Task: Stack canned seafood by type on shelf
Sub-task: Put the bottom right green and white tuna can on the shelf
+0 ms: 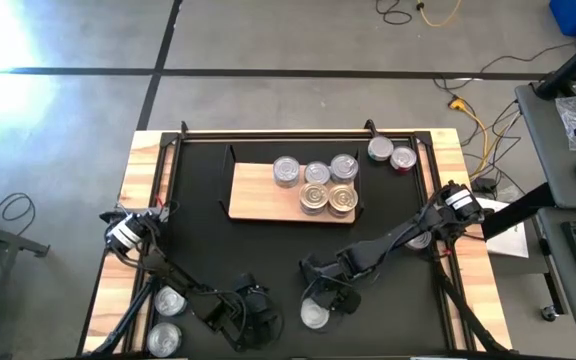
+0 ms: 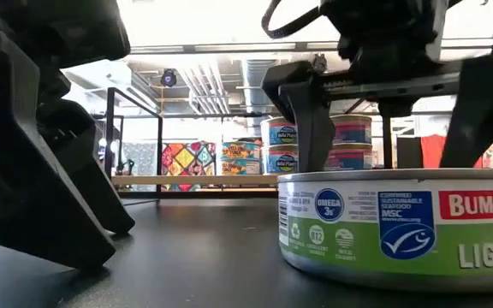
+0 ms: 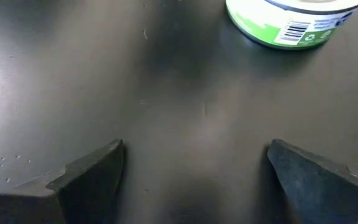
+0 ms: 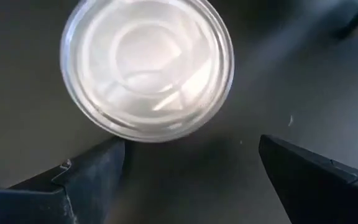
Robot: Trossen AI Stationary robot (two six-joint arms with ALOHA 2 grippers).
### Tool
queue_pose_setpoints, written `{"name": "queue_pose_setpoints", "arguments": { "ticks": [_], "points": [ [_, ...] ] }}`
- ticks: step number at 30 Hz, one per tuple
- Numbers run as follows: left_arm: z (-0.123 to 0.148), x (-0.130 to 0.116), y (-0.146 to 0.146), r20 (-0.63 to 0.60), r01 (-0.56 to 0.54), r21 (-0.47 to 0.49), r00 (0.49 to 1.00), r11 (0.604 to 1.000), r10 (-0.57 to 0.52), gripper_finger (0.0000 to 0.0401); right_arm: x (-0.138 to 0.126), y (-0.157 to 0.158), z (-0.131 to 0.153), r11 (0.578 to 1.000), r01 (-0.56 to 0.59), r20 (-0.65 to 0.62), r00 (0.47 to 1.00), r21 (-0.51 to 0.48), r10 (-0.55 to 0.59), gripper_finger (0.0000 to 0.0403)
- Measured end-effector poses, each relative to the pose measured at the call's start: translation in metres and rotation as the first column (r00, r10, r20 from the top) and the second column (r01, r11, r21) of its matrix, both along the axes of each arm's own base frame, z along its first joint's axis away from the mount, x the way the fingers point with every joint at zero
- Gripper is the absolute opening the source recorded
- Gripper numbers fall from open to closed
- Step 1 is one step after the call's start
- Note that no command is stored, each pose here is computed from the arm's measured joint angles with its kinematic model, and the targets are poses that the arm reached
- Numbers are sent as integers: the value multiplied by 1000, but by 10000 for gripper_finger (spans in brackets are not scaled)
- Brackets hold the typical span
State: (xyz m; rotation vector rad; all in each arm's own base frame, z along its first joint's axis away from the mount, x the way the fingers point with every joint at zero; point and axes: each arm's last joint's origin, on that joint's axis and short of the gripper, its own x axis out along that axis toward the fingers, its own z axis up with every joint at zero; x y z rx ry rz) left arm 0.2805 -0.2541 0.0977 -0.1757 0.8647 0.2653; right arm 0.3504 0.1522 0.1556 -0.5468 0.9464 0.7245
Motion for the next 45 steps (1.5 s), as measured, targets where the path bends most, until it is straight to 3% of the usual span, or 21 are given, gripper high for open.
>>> {"name": "queue_pose_setpoints", "arguments": {
  "ticks": [7,12,17,22,25,29,37,45],
  "points": [
    [4,4,-5,20,62,27,998,998,-63,389,-10,5,17,993,117,-177,977,-17,-118,364],
    [6,11,-2,103,9,37,995,999,-12,389,-16,29,17,983,175,-140,974,-46,-180,364],
    [8,28,7,211,-82,-13,974,997,82,389,-20,51,5,972,229,-167,958,-44,-233,364],
    [12,49,12,279,-21,-10,960,1000,23,389,-11,58,18,915,403,-122,908,-4,-400,363],
    [14,62,18,251,38,19,967,999,-41,389,-3,58,30,875,484,-97,873,37,-479,363],
    [16,72,26,182,58,67,981,996,-69,389,3,60,41,859,509,-49,861,54,-506,363],
    [29,58,41,-39,-59,246,997,968,70,389,-7,58,43,833,552,-123,825,-26,-551,363],
    [28,29,7,-20,-83,133,996,988,86,389,7,66,21,800,599,-91,799,30,-595,363]
  ]
}}
